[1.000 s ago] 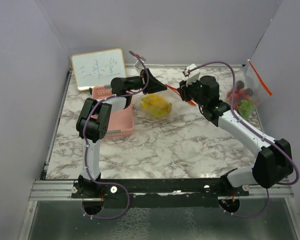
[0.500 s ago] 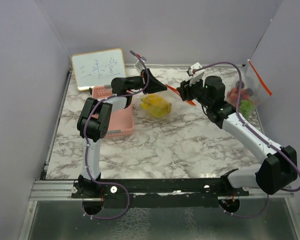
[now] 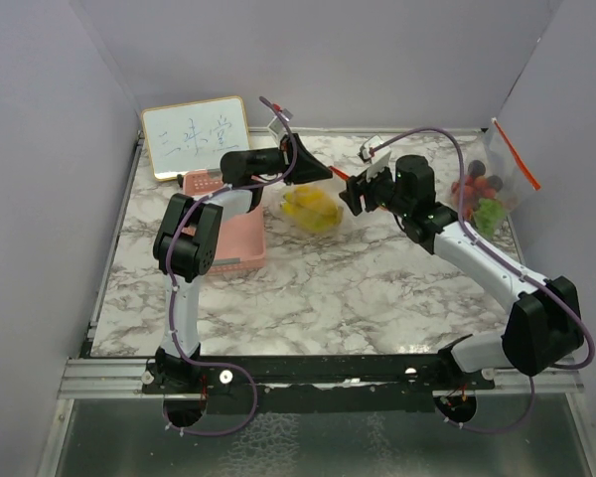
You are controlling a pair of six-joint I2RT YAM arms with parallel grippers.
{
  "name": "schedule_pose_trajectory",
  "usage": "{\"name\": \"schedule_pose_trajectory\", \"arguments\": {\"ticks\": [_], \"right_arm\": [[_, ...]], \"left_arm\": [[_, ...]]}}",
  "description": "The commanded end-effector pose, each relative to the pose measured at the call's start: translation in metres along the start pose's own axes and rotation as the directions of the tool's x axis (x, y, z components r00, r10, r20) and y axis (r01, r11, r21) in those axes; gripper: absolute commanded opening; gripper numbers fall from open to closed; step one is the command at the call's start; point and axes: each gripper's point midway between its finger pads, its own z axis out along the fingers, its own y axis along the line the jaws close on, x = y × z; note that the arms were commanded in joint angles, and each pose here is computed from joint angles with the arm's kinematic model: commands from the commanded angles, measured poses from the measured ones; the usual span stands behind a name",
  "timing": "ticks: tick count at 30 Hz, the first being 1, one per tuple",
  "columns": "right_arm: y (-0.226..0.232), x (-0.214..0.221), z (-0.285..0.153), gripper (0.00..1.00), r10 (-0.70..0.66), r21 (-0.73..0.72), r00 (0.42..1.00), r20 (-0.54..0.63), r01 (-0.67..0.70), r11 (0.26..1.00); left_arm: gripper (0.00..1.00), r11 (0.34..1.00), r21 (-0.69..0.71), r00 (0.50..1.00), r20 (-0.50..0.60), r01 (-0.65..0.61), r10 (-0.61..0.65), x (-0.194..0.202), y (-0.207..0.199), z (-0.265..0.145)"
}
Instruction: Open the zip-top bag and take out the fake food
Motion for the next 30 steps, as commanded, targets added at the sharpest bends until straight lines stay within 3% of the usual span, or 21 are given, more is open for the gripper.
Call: {"name": "schedule_pose_trajectory", "arguments": {"ticks": [1, 3, 6, 7, 12, 15, 22, 23, 27, 30], "right_arm": [[0.003, 0.021, 0.005, 0.51, 0.019, -0.022, 0.999, -0.045, -0.020, 1.000], [0.007, 0.026, 0.006, 0.31, 0.029, -0.043, 0.998, -0.055, -0.031, 0.999], [0.009, 0.032, 0.006, 0.08, 0.047, -0.042, 0.996, -0.069, -0.050, 0.998], [0.009, 0.032, 0.006, 0.04, 0.051, -0.041, 0.996, -0.069, -0.054, 0.998], [0.007, 0.022, 0.004, 0.02, 0.076, -0.029, 0.996, -0.051, -0.077, 0.997], [0.005, 0.019, 0.008, 0.02, 0.077, -0.027, 0.995, -0.060, -0.079, 0.997], [0.013, 0.030, 0.006, 0.02, 0.092, -0.059, 0.993, -0.079, -0.097, 0.994], [0.013, 0.034, 0.004, 0.05, 0.101, -0.053, 0.992, -0.082, -0.105, 0.993], [0.011, 0.036, -0.005, 0.35, 0.126, -0.018, 0.990, -0.064, -0.128, 0.992], [0.005, 0.025, -0.012, 0.42, 0.150, 0.026, 0.988, -0.030, -0.149, 0.988]], "left_arm": [[0.18, 0.994, 0.058, 0.996, -0.018, -0.088, 0.089, -0.005, -0.016, 0.004], [0.39, 0.996, 0.052, 0.997, -0.014, -0.078, 0.079, -0.005, -0.012, 0.004], [0.86, 0.998, 0.029, 0.999, -0.007, -0.052, 0.052, -0.007, -0.004, 0.006], [0.97, 0.999, 0.014, 0.999, -0.006, -0.042, 0.042, -0.007, 0.001, 0.007], [0.99, 0.974, -0.225, 0.999, -0.027, -0.036, 0.030, -0.022, 0.049, 0.009], [0.99, 0.903, -0.410, 0.991, -0.092, -0.129, 0.100, -0.035, 0.074, 0.002], [0.99, 0.748, -0.612, 0.965, -0.113, -0.257, 0.238, -0.075, 0.071, -0.016], [0.99, 0.721, -0.641, 0.963, -0.126, -0.262, 0.238, -0.077, 0.072, -0.020], [0.99, 0.654, -0.718, 0.971, -0.151, -0.238, 0.187, -0.076, 0.079, -0.031], [0.99, 0.619, -0.750, 0.972, -0.168, -0.234, 0.164, -0.067, 0.080, -0.036]]}}
